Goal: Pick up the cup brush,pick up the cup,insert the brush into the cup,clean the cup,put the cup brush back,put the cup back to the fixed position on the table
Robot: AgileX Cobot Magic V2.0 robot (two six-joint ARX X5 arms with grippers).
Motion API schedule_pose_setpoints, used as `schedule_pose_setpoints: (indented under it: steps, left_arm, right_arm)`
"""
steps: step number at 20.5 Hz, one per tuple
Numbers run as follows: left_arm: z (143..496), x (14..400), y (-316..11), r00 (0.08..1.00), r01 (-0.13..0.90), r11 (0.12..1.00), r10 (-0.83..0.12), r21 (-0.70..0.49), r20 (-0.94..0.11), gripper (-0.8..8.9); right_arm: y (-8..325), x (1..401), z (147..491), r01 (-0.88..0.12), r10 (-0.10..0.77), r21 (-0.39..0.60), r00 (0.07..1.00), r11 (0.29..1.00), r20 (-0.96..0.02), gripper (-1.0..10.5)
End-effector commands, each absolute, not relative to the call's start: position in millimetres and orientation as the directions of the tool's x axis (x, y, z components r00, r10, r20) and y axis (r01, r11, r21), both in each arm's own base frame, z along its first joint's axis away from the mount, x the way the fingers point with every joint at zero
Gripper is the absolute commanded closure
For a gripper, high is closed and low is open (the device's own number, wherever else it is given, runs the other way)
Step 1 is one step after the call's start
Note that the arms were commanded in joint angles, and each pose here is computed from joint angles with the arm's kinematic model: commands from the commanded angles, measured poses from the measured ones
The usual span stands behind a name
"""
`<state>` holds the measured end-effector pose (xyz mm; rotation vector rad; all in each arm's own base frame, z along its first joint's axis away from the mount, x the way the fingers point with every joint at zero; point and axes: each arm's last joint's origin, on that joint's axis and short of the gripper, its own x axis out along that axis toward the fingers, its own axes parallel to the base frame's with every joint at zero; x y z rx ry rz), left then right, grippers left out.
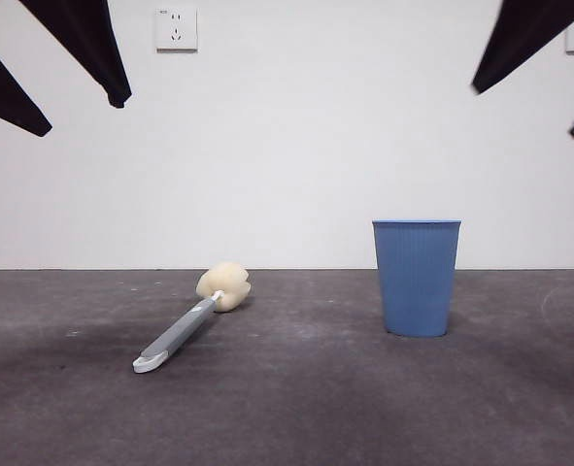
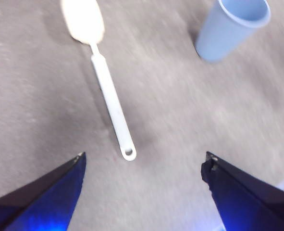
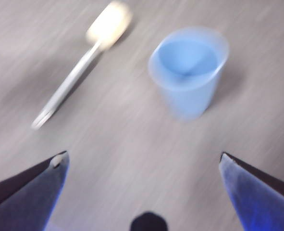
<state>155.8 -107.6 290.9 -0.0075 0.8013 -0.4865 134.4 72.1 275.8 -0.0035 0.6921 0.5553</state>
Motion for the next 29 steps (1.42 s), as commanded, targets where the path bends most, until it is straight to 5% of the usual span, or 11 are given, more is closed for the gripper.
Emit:
schedule_pose_setpoints:
  steps: [1, 3, 5, 6, 20, 24, 26, 29]
  left_arm:
    - [287.3, 153.8, -107.7, 0.547, 0.469, 0.863, -0.449, -0.186, -0.706, 4.1]
    - [286.3, 152.0, -108.1, 0.509, 0.491, 0.844, -0.48, -0.217, -0.715, 5.0]
    - [285.6, 150.8, -108.3, 0.483, 0.503, 0.831, -0.498, -0.237, -0.72, 7.94]
    - [285.1, 150.4, -108.1, 0.478, 0.503, 0.831, -0.497, -0.238, -0.725, 8.18]
    - [285.9, 151.2, -108.4, 0.489, 0.515, 0.828, -0.497, -0.222, -0.717, 8.17]
    - [293.1, 148.6, -99.3, 0.567, 0.501, 0.853, -0.453, -0.148, -0.688, 8.17]
    - [303.1, 147.6, -87.6, 0.663, 0.519, 0.852, -0.448, -0.063, -0.6, 8.17]
    - [315.8, 141.0, -62.1, 0.86, 0.449, 0.893, -0.429, 0.014, -0.275, 8.17]
  right_arm:
    - [71.2, 122.9, 276.6, -0.497, 0.55, 0.281, 0.559, 0.821, -0.62, 3.2]
    - [71.8, 118.2, 276.0, -0.498, 0.597, 0.355, 0.505, 0.791, -0.623, 5.0]
    - [72.5, 115.8, 274.2, -0.51, 0.621, 0.385, 0.46, 0.77, -0.635, 8.7]
    - [72.8, 115.0, 273.5, -0.511, 0.622, 0.387, 0.45, 0.768, -0.64, 9.6]
    - [72.4, 114.8, 273.3, -0.506, 0.616, 0.383, 0.453, 0.773, -0.644, 9.5]
    - [72.4, 114.8, 273.2, -0.505, 0.615, 0.383, 0.453, 0.773, -0.645, 9.5]
    - [72.3, 114.8, 273.2, -0.505, 0.615, 0.383, 0.453, 0.773, -0.645, 9.5]
    - [72.3, 114.7, 273.2, -0.505, 0.615, 0.383, 0.453, 0.773, -0.646, 9.5]
